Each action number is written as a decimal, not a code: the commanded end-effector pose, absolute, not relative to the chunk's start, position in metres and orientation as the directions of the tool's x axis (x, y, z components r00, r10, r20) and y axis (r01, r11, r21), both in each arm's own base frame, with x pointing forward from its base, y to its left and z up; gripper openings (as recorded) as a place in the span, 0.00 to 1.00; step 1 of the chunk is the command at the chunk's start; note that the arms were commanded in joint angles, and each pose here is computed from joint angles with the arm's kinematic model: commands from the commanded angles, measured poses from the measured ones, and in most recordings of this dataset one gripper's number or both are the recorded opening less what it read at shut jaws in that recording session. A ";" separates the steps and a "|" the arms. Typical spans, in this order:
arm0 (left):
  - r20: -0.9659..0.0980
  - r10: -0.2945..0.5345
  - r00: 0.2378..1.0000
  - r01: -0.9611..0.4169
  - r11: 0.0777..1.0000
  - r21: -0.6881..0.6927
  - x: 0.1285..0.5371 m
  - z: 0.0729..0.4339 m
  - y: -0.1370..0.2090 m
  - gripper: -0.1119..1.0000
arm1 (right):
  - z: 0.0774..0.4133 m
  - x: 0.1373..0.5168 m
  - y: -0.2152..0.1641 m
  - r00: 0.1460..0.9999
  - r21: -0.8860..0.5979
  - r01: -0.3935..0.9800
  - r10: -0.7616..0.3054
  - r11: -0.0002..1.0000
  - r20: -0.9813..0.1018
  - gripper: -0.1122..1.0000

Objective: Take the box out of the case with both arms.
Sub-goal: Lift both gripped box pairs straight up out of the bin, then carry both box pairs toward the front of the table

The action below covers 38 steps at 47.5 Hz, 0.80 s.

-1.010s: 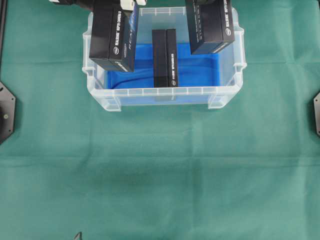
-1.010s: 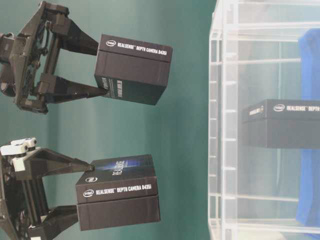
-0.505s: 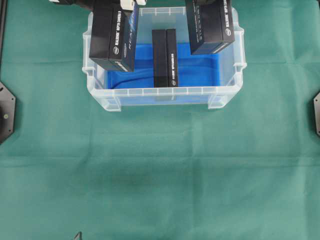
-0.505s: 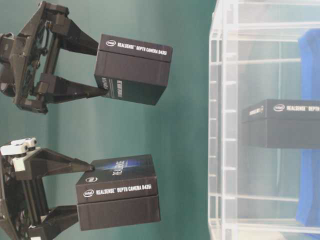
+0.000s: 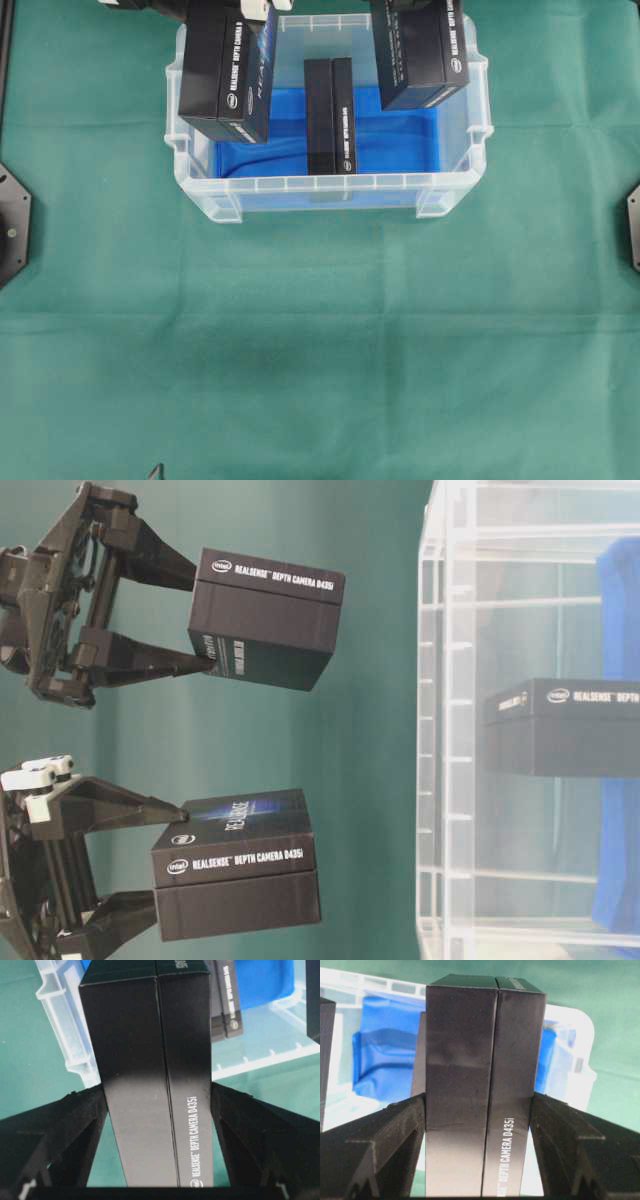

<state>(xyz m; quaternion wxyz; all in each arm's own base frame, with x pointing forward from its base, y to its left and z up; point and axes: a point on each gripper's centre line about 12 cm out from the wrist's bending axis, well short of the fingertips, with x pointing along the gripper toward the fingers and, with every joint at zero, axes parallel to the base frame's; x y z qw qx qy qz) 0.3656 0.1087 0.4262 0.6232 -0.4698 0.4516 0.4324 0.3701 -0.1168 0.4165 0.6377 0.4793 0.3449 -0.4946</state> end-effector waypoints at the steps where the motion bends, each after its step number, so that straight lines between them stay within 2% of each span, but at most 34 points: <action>1: -0.955 0.133 0.266 -0.953 0.185 -0.240 0.359 0.443 0.108 0.67 | 0.441 0.358 -0.112 0.334 0.332 0.941 -0.317 0.060 -0.888 0.69; 19: -0.954 0.122 0.273 -0.943 0.228 -0.241 0.361 0.444 0.092 0.67 | 0.440 0.360 -0.090 0.314 0.314 0.948 -0.292 0.049 -0.904 0.69; 38: -0.968 0.076 0.241 -0.925 0.319 -0.205 0.363 0.441 0.039 0.67 | 0.436 0.363 -0.038 0.285 0.287 0.958 -0.242 0.028 -0.928 0.69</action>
